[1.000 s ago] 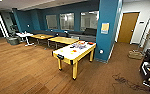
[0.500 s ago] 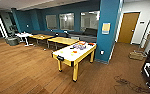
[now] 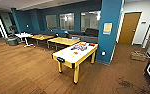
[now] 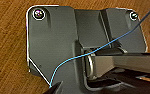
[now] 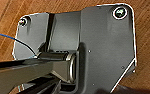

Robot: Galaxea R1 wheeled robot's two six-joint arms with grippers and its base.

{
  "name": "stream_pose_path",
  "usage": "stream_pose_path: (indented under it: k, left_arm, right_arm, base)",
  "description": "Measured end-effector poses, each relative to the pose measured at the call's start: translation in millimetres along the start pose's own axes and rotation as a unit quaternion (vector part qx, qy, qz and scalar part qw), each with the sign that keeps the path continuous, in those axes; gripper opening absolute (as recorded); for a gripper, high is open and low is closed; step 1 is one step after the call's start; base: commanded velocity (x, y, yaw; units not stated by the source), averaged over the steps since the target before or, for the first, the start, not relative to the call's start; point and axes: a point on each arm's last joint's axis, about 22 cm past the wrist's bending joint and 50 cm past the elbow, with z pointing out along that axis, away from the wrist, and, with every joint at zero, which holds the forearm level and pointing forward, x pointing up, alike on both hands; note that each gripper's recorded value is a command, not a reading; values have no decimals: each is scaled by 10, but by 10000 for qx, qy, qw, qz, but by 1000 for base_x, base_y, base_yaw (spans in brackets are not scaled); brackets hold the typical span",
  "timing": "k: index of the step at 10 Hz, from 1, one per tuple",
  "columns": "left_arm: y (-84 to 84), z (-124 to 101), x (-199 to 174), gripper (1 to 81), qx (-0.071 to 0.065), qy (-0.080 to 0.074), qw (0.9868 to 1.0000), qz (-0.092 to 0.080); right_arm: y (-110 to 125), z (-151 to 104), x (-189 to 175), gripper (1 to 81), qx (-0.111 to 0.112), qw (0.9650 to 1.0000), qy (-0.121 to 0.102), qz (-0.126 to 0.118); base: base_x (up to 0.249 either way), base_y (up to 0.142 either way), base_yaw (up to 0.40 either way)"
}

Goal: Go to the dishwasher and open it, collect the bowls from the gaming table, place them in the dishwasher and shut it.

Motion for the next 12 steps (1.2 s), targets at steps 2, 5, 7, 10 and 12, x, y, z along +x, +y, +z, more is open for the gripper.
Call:
stream_pose_path:
  k: [2,5,7,10,12]
  left_arm:
    - [-2,0,4,811,2,3,10000,1]
    - [6,1,3,811,-4,3,10000,1]
    - [5,1,4,811,-4,2,10000,1]
    - [6,1,0,811,-4,0,10000,0]
    - [6,1,1,811,-4,1,10000,0]
  right_arm:
    - [-1,0,6,811,2,10000,5,-1]
    - [15,-4,3,811,-8,10000,3,-1]
    - [19,-4,4,811,-9,10000,4,-1]
    - [19,-4,3,811,-10,10000,2,-1]
    - [19,-4,4,811,-9,10000,4,-1]
  base:
    - [143,0,0]
    - [147,0,0]
    - [147,0,0]
    - [148,0,0]
    - [148,31,0]
